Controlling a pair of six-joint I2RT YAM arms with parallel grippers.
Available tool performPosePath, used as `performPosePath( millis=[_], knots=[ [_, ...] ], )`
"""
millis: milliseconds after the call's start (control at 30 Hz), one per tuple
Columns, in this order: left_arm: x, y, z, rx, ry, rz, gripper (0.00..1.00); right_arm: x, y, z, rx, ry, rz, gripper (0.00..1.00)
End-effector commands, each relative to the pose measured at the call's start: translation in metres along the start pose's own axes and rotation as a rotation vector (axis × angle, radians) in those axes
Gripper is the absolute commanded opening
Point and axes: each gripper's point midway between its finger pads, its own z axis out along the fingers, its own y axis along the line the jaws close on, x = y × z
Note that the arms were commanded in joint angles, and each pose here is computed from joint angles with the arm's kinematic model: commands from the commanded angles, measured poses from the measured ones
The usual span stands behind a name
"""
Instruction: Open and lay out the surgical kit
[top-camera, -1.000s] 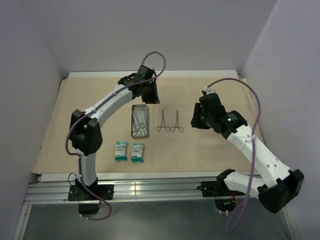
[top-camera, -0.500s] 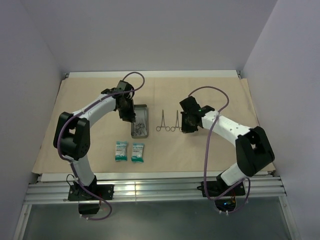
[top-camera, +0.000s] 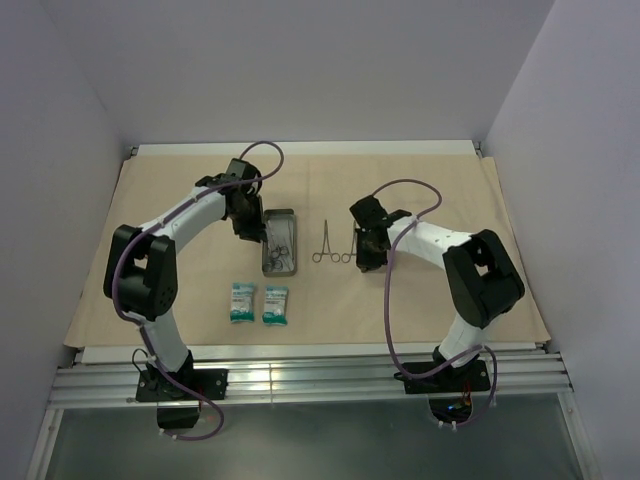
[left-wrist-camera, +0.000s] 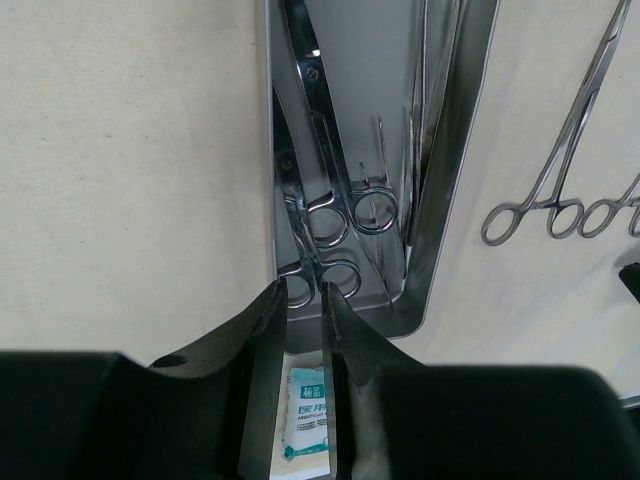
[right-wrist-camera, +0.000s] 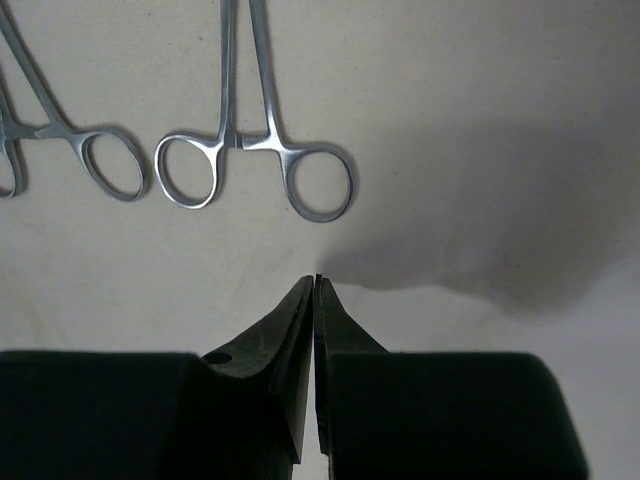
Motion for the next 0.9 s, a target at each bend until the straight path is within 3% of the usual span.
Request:
performPosePath(
  millis=[0,867],
  knots=[
    [-0.01,-0.008,-0.022,0.048,-0.051,0.028,0.27,-0.024,0.011,0.001,-0.012,-0.052,0.012,0.1],
    [-0.024,-0.015,-0.019,0.044,-0.047,0.024,0.25,-0.038,-0.005,0.02,0.068,-0.033,-0.018,0.08]
  ],
)
